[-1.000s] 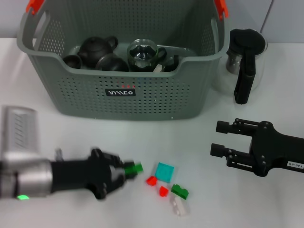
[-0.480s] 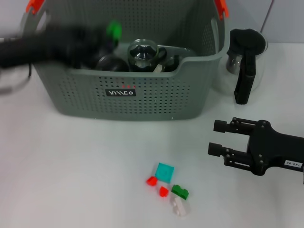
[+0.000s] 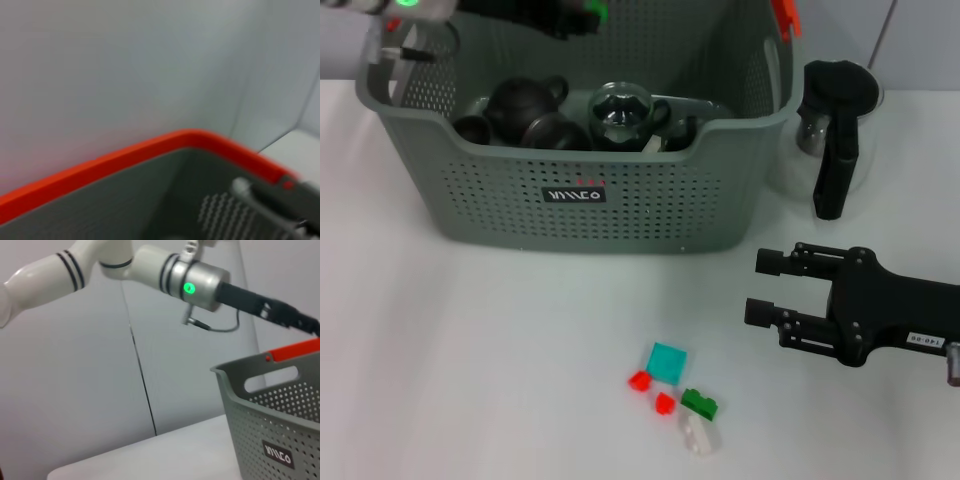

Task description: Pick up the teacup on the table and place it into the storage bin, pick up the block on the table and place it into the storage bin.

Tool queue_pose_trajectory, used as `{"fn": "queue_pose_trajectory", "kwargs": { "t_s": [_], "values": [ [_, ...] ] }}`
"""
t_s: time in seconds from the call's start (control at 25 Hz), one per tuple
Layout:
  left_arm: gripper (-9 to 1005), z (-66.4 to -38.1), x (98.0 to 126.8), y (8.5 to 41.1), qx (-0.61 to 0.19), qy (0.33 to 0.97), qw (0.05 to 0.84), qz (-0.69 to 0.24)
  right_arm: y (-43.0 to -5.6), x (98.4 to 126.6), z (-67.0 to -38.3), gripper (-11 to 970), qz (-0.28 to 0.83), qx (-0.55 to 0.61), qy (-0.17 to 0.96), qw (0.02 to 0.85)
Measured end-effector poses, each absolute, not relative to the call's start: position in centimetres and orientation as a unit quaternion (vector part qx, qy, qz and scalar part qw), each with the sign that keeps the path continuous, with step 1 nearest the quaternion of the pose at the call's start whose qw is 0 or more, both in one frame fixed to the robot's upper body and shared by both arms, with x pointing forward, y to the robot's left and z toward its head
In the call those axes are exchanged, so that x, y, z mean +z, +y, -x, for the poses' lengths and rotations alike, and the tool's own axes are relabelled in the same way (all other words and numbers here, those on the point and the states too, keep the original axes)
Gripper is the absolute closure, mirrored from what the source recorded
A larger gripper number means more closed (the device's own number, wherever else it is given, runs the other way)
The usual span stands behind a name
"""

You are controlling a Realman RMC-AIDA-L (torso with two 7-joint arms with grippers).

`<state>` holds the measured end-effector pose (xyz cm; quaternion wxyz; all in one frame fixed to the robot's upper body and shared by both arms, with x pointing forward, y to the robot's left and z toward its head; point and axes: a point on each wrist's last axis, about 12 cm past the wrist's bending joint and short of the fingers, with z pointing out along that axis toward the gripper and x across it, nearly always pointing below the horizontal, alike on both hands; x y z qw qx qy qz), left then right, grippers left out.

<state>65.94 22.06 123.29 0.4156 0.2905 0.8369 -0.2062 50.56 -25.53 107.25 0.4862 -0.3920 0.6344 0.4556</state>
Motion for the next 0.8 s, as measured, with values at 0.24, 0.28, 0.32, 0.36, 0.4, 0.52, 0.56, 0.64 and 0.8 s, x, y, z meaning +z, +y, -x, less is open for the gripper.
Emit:
{"fn": "queue_pose_trajectory", "kwargs": {
  "t_s": [0.24, 0.28, 0.32, 0.36, 0.4, 0.52, 0.56, 0.64, 0.8],
  "values": [
    [665, -66.2, 122.3, 20.0, -0.164, 0.847, 0.405, -0.302, -25.2, 107.2, -50.7, 313, 0.404, 0.457, 0.638, 0.469],
    [660, -66.2, 122.4, 19.7, -0.163, 0.846, 0.404, -0.308, -25.2, 107.2, -50.7, 312, 0.403, 0.457, 0.639, 0.469],
    [655, -66.1, 122.5, 19.5, -0.163, 0.845, 0.403, -0.312, -25.2, 107.2, -50.7, 311, 0.403, 0.458, 0.64, 0.468],
    [650, -66.1, 122.6, 19.3, -0.163, 0.844, 0.402, -0.316, -25.1, 107.2, -50.7, 309, 0.403, 0.459, 0.639, 0.467],
    [645, -66.0, 122.7, 19.3, -0.163, 0.842, 0.404, -0.318, -25.1, 107.2, -50.7, 308, 0.404, 0.46, 0.638, 0.467],
    [629, -65.0, 123.7, 20.0, -0.179, 0.828, 0.433, -0.308, -25.0, 107.3, -50.5, 309, 0.416, 0.464, 0.635, 0.456],
    [583, -63.9, 124.3, 20.9, -0.197, 0.811, 0.462, -0.299, -25.0, 107.3, -50.5, 309, 0.426, 0.464, 0.634, 0.449],
    [491, -61.9, 125.1, 23.0, -0.223, 0.78, 0.513, -0.281, -24.7, 107.5, -50.5, 310, 0.457, 0.461, 0.627, 0.43],
    [243, -57.6, 124.7, 27.5, -0.294, 0.726, 0.572, -0.244, -23.9, 108.6, -51.6, 315, 0.511, 0.44, 0.622, 0.397]
  ]
}}
